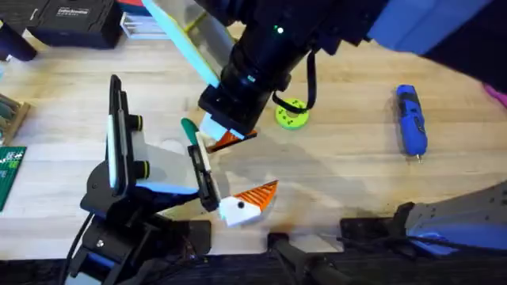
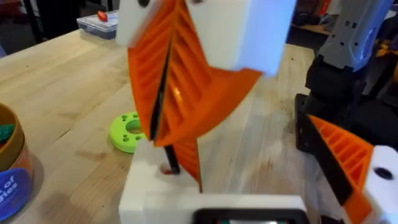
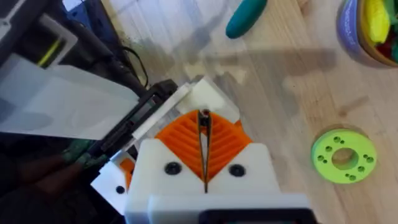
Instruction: Pick up the gripper from the table and insert it into the empty holder that is missing its gripper. Then pick up a screw, insert it into the mounting hole, and use the screwdriver to tighten it. Finally, clean up the table by picking up the vegetable and placing it into the bucket.
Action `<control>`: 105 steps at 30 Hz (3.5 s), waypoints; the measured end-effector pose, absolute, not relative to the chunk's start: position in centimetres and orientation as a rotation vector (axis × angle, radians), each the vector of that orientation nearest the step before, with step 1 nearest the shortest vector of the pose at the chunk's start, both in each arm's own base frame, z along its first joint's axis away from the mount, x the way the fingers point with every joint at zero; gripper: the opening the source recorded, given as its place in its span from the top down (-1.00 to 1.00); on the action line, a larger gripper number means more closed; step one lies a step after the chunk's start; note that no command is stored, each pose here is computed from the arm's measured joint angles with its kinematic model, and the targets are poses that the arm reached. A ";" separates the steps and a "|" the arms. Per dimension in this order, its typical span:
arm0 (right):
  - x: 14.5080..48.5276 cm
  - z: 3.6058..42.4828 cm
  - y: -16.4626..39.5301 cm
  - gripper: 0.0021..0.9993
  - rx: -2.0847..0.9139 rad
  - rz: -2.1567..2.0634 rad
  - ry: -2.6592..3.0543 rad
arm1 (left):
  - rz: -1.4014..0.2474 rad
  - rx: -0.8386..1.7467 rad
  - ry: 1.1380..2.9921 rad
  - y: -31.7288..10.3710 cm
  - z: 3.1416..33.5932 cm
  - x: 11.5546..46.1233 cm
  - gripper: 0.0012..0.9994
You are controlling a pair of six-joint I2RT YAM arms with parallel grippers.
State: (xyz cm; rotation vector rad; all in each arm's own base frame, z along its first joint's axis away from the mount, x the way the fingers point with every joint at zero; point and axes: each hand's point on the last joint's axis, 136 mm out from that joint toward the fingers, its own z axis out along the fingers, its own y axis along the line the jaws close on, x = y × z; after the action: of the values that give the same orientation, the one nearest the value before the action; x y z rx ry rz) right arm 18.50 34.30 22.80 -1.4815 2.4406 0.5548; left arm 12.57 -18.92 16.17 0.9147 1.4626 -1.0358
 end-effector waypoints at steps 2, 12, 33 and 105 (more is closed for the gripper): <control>18.6 22.7 34.3 0.99 -1.480 0.545 2.441 | -1.039 0.913 1.464 -18.9 16.2 12.5 -0.97; 19.3 22.3 33.9 0.99 -1.470 0.471 2.444 | -1.038 0.914 1.464 -18.9 16.2 12.6 -0.97; 18.5 22.2 34.2 0.99 -1.501 0.458 2.433 | -1.036 0.916 1.462 -18.9 16.2 12.5 -0.97; 10.5 24.8 16.3 -0.99 -1.039 0.828 2.534 | -1.047 0.921 1.461 -19.0 16.2 12.4 -0.97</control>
State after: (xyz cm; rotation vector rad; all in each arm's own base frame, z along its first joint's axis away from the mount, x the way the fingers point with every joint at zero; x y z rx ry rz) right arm 10.52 16.33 24.78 -1.0385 2.5337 0.8282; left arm 12.39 -18.98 16.16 0.9210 1.4613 -1.0471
